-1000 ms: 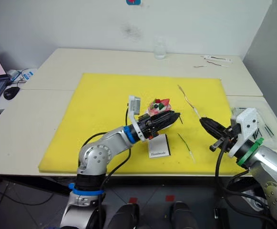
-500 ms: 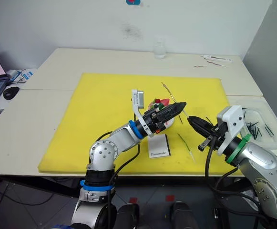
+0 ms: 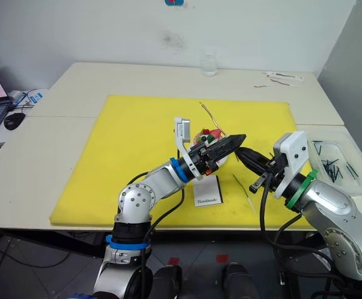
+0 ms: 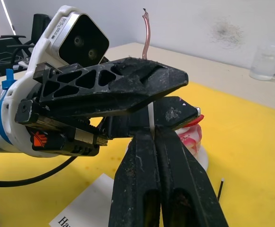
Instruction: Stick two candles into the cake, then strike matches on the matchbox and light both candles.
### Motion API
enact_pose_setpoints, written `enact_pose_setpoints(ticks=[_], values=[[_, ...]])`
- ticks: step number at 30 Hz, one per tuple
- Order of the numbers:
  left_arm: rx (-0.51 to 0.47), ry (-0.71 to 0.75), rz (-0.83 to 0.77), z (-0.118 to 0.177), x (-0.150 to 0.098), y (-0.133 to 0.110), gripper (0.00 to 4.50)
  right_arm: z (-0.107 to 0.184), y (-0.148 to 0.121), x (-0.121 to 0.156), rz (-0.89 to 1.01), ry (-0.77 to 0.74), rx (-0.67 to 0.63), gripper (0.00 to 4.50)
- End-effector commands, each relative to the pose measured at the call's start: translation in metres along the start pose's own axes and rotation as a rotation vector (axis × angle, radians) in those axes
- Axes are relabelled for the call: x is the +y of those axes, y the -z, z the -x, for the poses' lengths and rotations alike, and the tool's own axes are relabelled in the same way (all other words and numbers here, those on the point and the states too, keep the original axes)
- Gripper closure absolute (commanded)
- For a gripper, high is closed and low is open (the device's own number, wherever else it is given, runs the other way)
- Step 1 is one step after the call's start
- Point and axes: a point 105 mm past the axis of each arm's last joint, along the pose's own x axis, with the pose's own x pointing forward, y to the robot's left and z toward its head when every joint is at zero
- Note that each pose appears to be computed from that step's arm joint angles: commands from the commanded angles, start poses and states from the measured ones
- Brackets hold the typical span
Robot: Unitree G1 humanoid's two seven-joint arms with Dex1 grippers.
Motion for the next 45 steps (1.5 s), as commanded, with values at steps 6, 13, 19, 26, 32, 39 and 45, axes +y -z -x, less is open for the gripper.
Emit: enact_pose_setpoints(ticks=[6, 13, 19, 26, 32, 39, 45], values=[[-0.061, 0.061, 0.004, -0.004, -0.015, -0.011, 1.84, 0.003, -0.014, 0.002, 0.032, -0.006, -0.038, 4.5], [-0.081, 0.061, 0.024, -0.003, -0.015, -0.014, 1.84, 0.007, -0.009, 0.0, 0.025, 0.003, -0.029, 4.5], [-0.049, 0.081, 0.017, -0.004, -0.019, -0.008, 2.19, 0.009, -0.006, 0.0, 0.024, 0.004, -0.026, 4.5], [-0.05, 0.089, 0.018, -0.004, -0.021, -0.007, 4.26, 0.01, -0.006, 0.001, 0.025, -0.001, -0.027, 4.5], [-0.052, 0.082, 0.017, -0.004, -0.02, -0.007, 4.49, 0.006, -0.004, 0.005, 0.039, -0.014, -0.006, 4.5], [-0.115, -0.036, -0.112, 0.011, -0.001, -0.048, 4.5, -0.003, -0.002, -0.001, 0.126, 0.023, 0.039, 2.71], [-0.111, -0.235, -0.44, 0.057, 0.025, -0.115, 4.5, -0.041, 0.0, -0.003, 0.165, 0.071, 0.074, 0.66]])
